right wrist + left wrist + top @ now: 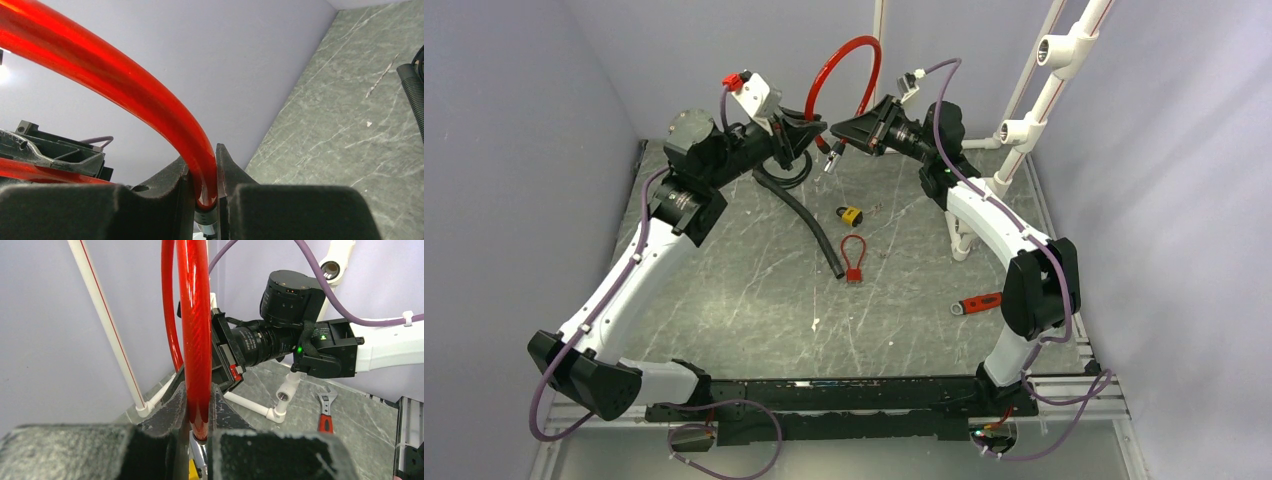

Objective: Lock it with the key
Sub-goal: Lock the lock.

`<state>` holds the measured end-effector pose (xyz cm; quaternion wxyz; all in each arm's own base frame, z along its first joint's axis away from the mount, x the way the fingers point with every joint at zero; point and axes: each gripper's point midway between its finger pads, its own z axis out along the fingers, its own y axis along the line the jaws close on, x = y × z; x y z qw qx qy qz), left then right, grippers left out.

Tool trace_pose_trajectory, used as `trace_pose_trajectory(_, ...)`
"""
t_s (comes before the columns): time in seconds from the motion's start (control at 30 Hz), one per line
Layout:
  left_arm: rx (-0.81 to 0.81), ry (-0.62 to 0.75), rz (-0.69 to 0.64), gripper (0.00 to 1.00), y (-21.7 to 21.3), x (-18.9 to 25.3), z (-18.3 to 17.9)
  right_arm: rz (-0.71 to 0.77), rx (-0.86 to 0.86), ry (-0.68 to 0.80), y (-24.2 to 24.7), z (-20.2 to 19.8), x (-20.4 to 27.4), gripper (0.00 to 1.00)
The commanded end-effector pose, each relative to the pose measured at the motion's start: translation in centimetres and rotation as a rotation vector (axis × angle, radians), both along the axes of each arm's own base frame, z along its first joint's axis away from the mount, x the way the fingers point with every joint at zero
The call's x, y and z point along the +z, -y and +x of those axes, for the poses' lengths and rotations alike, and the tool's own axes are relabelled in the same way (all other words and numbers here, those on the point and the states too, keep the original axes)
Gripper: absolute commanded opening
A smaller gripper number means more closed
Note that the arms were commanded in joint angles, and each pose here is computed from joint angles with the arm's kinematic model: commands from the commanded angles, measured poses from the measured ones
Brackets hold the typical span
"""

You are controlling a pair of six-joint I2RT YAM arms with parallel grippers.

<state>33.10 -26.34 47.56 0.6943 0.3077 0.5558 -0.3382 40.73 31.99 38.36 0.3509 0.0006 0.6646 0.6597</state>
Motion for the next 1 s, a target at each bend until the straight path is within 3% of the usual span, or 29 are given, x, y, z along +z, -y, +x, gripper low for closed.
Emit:
trace_pose_trajectory(0.0,-0.051,0.084,-0.021,0.00,0.1,2.3,-1.8,0.049,-0.010,0.036,0.8,-0.8,2.8,0.00)
trace_pose_trajectory(0.97,-0.078,0.071,0.024,0.00,1.8,-1.1,0.0,0.061,0.013,0.010,0.1,-0.8,2.7,0.00)
